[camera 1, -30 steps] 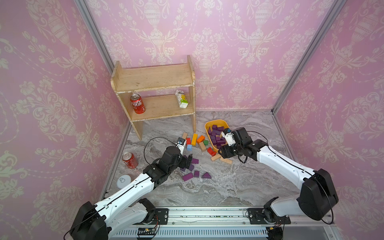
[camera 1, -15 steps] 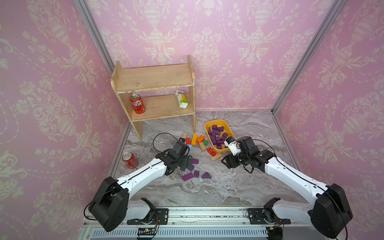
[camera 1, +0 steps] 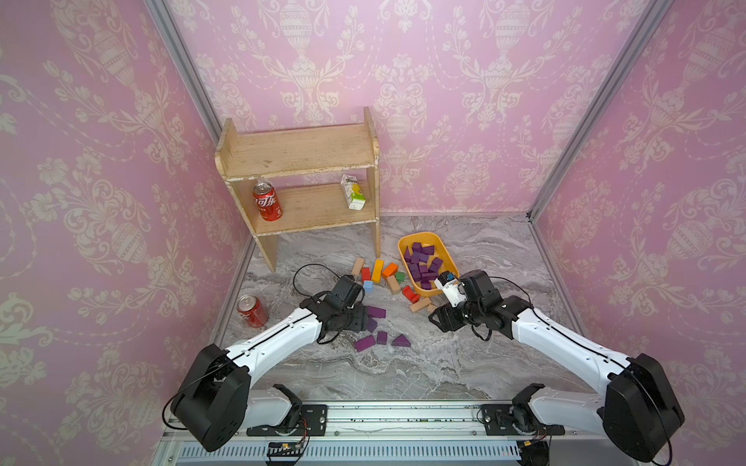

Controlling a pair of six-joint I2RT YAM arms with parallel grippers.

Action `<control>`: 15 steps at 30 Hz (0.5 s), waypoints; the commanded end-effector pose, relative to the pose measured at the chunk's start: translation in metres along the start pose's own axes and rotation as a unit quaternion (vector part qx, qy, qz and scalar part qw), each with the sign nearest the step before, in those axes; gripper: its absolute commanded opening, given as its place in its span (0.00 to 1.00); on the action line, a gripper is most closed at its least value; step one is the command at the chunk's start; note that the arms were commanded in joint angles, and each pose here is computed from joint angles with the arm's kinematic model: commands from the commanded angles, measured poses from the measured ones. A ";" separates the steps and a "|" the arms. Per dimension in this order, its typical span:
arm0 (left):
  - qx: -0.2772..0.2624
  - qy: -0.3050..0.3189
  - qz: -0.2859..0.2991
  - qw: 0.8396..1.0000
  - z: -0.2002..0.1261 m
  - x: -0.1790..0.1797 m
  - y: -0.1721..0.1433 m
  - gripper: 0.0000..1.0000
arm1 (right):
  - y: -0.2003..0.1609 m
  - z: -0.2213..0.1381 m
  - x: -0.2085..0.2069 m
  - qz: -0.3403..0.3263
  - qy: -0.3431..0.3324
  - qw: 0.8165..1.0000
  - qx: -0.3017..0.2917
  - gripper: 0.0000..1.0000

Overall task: Pick purple bricks into the storage bin
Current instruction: Pick up the building block from the center of the board.

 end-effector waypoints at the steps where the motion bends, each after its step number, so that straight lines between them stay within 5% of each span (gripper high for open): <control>1: 0.013 -0.006 0.003 1.000 0.001 0.000 -0.009 0.66 | -0.001 -0.002 0.004 0.006 0.016 1.000 -0.008 0.73; 15: 0.033 0.026 0.036 0.998 0.016 0.006 -0.013 0.61 | -0.016 -0.020 0.009 0.013 0.050 0.998 -0.042 0.73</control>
Point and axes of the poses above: each gripper's point midway between its finger pads, its own z axis out along the fingers, its own x axis along the line the jaws close on, y = z × x, the point moved 5 cm from there along -z, back along the fingers, and after that the axes turned 13 degrees about z, right-handed, at the moved point
